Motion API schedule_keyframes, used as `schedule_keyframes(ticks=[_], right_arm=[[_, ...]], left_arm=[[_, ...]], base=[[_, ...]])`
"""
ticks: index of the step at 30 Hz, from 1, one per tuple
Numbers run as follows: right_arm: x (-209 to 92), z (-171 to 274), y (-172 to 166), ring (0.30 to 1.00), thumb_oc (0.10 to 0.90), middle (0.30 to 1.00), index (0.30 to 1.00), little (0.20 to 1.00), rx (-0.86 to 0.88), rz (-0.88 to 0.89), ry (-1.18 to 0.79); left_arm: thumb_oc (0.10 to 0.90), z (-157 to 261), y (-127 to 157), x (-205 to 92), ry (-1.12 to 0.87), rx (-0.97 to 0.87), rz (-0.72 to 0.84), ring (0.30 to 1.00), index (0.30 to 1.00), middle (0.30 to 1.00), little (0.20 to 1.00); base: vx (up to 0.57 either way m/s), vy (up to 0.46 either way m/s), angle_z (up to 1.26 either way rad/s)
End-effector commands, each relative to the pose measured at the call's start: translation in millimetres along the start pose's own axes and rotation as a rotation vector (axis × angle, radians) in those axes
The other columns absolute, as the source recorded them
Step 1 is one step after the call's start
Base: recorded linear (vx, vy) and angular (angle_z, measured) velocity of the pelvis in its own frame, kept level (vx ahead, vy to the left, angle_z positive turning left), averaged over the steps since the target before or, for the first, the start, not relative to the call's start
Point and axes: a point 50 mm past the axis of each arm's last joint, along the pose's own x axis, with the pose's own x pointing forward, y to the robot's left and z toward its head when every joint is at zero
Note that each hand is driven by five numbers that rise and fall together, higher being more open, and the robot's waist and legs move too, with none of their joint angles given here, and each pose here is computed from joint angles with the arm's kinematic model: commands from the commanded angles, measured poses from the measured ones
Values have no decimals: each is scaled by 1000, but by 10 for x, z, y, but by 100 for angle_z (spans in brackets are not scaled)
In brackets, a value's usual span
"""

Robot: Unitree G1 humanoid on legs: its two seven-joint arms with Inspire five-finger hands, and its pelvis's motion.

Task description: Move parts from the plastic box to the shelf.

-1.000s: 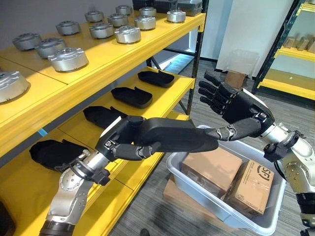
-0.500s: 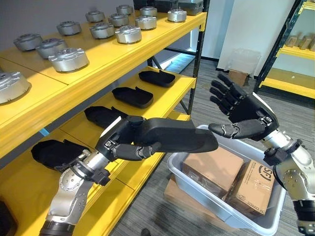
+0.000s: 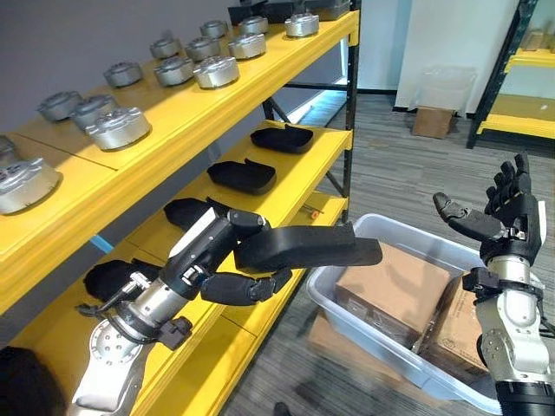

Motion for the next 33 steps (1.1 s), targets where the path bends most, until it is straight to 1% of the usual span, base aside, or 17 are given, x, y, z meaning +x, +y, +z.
schedule_keyframes(ticks=[1,5,9,10,14,16,20,24,26,30,33], right_arm=[[163,646,198,1000,900,1000,1000,1000,36,3,-389],[168,614,156,1000,900,1000,1000,1000,5,-46,-384],[192,583,129,1000,900,1000,1000,1000,-4,-71,-386],[208,567,101,1000,900,1000,1000,1000,-28,-106,-399],[210,547,77,1000,900,1000,1000,1000,-49,-119,-396],[192,489,67,1000,900,1000,1000,1000,-35,-152,-362],[146,392,21,1000,900,1000,1000,1000,-39,-273,-314],[115,306,30,1000,900,1000,1000,1000,-63,-324,-270],[93,279,66,1000,900,1000,1000,1000,-101,-343,-282],[117,214,115,1000,900,1000,1000,1000,-91,-369,-251],[154,177,147,1000,900,1000,1000,1000,-101,-359,-246]], left_arm=[[400,603,254,139,-361,233,143,300,300,300,300],[400,687,219,173,-448,285,129,300,300,300,300],[400,734,224,219,-491,313,144,300,300,300,300],[400,763,241,248,-512,350,167,300,300,300,300],[400,762,278,256,-509,379,204,300,300,300,300],[400,758,277,259,-507,375,216,300,300,300,300],[400,748,230,270,-520,383,209,300,300,300,300],[400,761,200,294,-531,390,213,300,300,300,300],[400,781,178,305,-553,373,203,300,300,300,300],[400,792,147,387,-583,204,95,300,300,300,300],[400,826,77,471,-626,178,66,300,300,300,300]], base=[[-61,48,17],[-104,121,39],[-106,126,51],[-82,206,78],[-46,294,52],[-32,288,18],[-30,260,23],[-38,163,31],[-64,117,23],[-100,92,24],[-73,91,6]])
